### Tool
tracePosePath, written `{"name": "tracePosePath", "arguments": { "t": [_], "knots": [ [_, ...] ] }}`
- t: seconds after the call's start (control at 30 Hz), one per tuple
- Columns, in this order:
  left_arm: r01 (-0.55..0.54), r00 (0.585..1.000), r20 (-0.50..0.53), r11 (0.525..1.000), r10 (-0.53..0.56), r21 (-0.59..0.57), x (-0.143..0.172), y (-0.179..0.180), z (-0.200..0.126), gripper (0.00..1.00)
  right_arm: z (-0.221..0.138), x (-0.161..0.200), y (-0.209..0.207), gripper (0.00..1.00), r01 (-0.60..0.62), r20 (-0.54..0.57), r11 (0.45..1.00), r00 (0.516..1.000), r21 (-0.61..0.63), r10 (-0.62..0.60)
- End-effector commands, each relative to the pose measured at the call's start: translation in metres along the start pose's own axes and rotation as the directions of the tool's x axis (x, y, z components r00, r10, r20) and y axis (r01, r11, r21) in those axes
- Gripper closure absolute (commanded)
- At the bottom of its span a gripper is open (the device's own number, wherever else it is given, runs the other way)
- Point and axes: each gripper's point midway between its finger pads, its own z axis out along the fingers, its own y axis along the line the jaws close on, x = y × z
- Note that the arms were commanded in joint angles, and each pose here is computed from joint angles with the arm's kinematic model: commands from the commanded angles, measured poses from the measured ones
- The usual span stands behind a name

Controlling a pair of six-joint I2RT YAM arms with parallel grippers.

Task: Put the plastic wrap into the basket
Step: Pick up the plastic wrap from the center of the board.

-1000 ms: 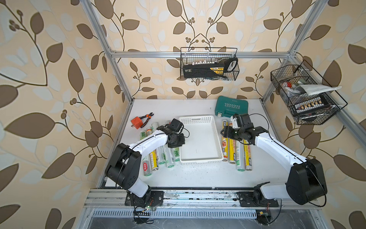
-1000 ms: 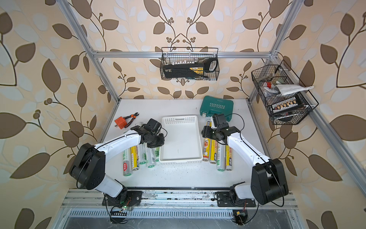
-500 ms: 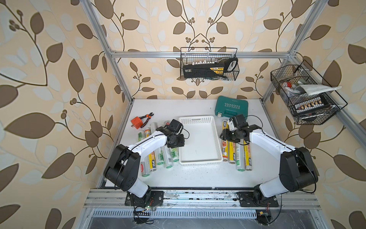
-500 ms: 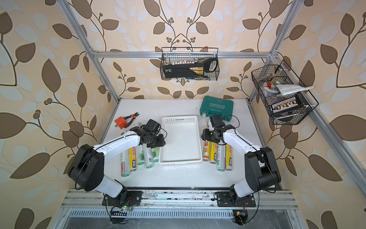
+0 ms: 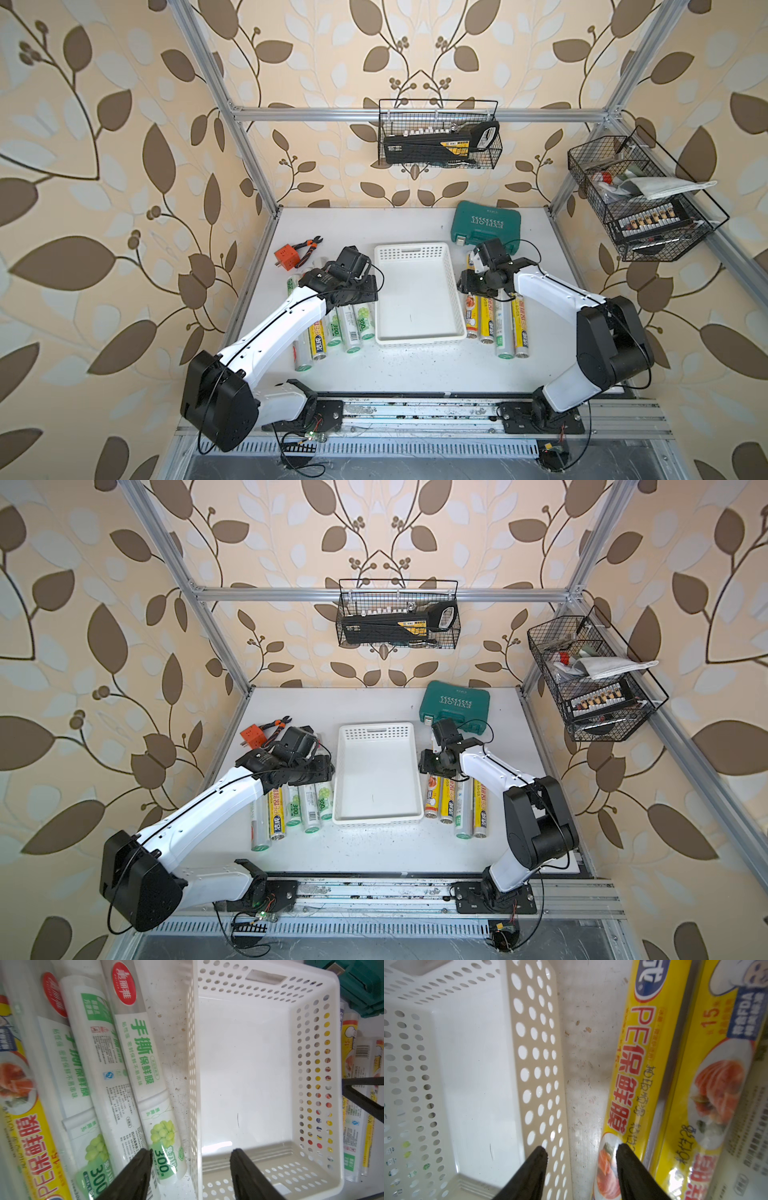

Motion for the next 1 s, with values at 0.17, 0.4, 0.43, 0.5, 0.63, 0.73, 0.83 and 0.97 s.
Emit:
{"name": "tracePosePath", "arguments": {
  "t": [0.17,0.4,0.43,0.5,0.63,0.73,0.83,0.97],
  "knots": [
    [0.029,0.989,0.147,0.992,-0.01,-0.127,-0.005,0.037,-0.031,0.26,-0.006,-0.011,-0.009,0.38,-0.005,0.055,0.997,0.999,0.082,0.001],
    [0.046,0.985,0.172,0.985,-0.017,-0.164,0.003,0.053,-0.038,0.22,0.004,-0.009,-0.01,0.38,0.001,0.038,0.997,0.999,0.083,-0.004],
    [0.049,0.985,0.172,0.985,-0.021,-0.164,0.004,0.054,-0.038,0.22,0.006,-0.008,-0.01,0.38,0.001,0.032,0.996,0.999,0.084,-0.003],
    [0.055,0.985,0.172,0.985,-0.027,-0.161,0.006,0.056,-0.037,0.22,0.011,-0.007,-0.011,0.39,-0.001,0.019,0.996,1.0,0.089,-0.001],
    [0.056,0.985,0.17,0.985,-0.029,-0.162,0.007,0.056,-0.037,0.22,0.017,-0.005,-0.011,0.4,-0.002,0.004,0.996,1.0,0.085,0.001],
    [0.057,0.985,0.17,0.985,-0.029,-0.162,0.007,0.056,-0.037,0.22,0.023,-0.005,-0.013,0.4,-0.003,-0.009,0.996,1.0,0.089,0.004],
    [0.057,0.985,0.172,0.986,-0.03,-0.159,0.006,0.055,-0.037,0.22,0.027,-0.004,-0.015,0.41,-0.009,-0.02,0.996,1.0,0.092,0.011],
    [0.057,0.985,0.172,0.986,-0.03,-0.159,0.006,0.055,-0.036,0.22,0.031,-0.005,-0.016,0.41,-0.011,-0.029,0.996,0.999,0.094,0.014]
  ]
}}
